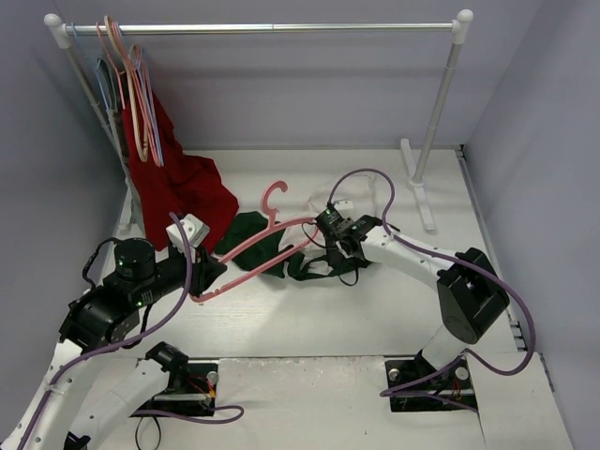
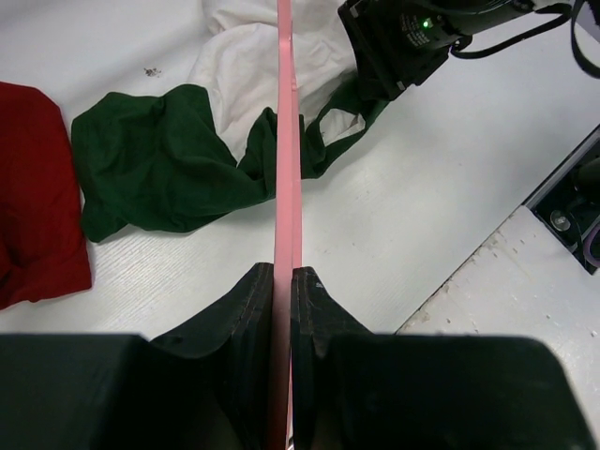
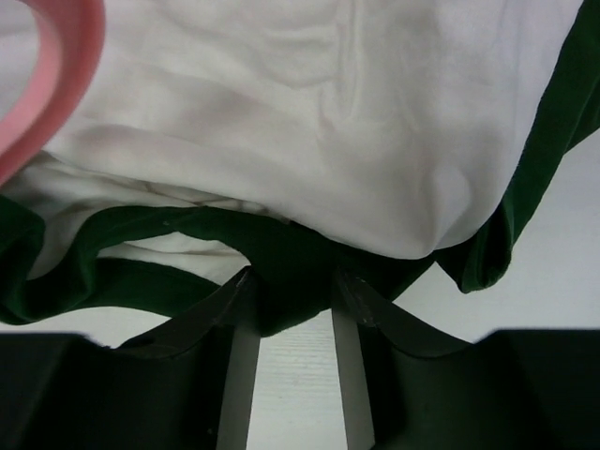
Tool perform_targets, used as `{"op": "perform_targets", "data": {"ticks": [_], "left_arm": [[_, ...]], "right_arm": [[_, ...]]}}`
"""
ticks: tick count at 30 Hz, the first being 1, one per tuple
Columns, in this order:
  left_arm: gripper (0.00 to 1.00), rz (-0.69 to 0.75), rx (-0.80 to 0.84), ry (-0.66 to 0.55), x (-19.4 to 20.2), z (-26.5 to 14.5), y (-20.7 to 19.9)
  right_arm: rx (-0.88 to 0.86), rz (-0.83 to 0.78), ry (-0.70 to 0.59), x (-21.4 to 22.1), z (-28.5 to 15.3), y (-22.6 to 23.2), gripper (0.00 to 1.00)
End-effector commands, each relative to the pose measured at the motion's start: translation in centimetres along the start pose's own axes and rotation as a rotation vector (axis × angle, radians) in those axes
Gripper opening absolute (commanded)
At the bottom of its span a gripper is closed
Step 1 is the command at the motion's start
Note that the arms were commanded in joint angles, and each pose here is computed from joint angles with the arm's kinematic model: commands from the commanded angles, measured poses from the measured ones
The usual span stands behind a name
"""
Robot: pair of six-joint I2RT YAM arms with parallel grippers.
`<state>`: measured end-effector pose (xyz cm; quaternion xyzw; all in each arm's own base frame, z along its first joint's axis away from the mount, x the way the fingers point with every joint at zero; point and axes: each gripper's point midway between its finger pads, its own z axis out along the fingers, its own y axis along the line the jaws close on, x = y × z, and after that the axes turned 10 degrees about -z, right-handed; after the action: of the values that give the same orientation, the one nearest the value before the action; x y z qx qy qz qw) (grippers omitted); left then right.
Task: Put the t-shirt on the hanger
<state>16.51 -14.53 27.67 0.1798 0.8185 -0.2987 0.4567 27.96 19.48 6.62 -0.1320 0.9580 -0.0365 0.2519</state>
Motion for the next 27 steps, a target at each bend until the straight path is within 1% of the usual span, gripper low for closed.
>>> {"op": "perform_targets", "data": {"ticks": [1,2,4,5,7,13,27], "left_arm": [[0.00,0.054,0.067,-0.097,-3.1,-1.1,-1.8],[0.00,0.053,0.071,-0.093,-3.0,-1.1,-1.9],[0.00,0.050,0.083,-0.085,-2.7,-1.1,-2.1],[0.00,0.049,0.087,-0.081,-2.5,-0.9,-2.0],[0.00,0.046,0.104,-0.074,-2.2,-0.9,-2.3],[0.00,0.047,0.143,-0.065,-1.8,-0.6,-2.8],[0.00,0.024,0.222,-0.040,-0.9,0.6,-3.8]], "right_arm": [[0.053,0.025,-0.039,-0.8,0.1,-1.0,0.33],[0.056,0.025,-0.039,-0.8,0.1,-1.2,0.26],[0.063,0.028,-0.042,-1.2,0.2,-1.9,0.19],[0.063,0.025,-0.051,-1.5,0.0,-2.1,0.13],[0.067,0.018,-0.070,-2.3,-0.3,-2.9,0.06],[0.048,-0.012,-0.090,-3.8,-0.7,-4.1,0.05],[-0.017,-0.065,-0.116,-5.2,-1.4,-3.1,0.05]]}}
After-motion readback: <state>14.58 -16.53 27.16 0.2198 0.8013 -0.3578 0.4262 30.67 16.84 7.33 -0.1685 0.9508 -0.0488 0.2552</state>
